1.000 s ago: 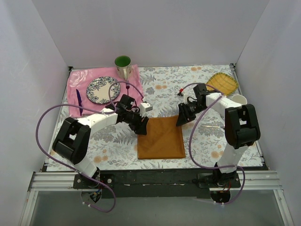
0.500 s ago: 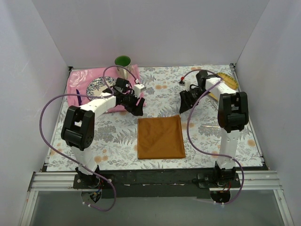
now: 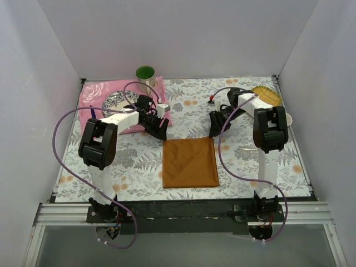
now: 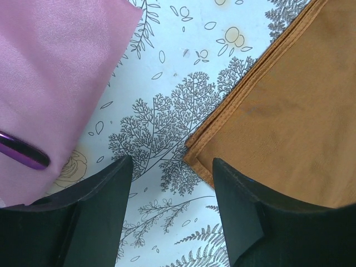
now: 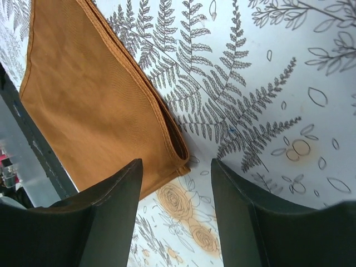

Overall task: Fold the napkin into a case and place the utensils inside
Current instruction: Smooth out the lower triangle-folded napkin at the center of the board.

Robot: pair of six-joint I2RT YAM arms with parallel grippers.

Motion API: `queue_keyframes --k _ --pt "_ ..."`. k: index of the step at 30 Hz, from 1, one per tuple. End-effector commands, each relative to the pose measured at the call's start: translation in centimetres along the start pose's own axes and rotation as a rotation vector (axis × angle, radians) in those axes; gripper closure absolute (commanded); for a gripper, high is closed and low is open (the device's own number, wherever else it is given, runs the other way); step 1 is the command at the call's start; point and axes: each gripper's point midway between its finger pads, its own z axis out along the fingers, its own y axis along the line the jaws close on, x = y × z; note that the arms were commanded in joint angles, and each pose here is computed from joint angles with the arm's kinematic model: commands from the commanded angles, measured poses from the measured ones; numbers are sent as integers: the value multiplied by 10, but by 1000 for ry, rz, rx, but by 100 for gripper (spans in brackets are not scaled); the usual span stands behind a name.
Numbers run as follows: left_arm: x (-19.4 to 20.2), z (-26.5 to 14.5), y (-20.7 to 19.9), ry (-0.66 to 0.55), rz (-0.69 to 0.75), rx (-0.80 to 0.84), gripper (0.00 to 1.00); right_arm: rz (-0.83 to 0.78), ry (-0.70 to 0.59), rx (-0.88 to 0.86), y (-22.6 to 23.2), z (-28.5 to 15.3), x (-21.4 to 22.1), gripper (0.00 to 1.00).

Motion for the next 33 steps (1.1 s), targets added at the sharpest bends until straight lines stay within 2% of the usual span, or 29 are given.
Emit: queue_keyframes --k 1,9,21,28,33 --pt "-11 -8 0 -15 19 0 42 8 -9 -73 13 7 -7 41" --pt "-5 -5 -4 8 -22 32 42 39 26 -90 16 10 3 44" --pt "3 -9 -7 7 -40 50 42 85 33 -54 10 -6 11 43" --pt "-17 -31 -32 -132 51 123 41 127 0 -111 19 -4 9 46" --pt "-38 -37 -50 -217 156 232 41 200 -28 -146 18 -6 15 57"
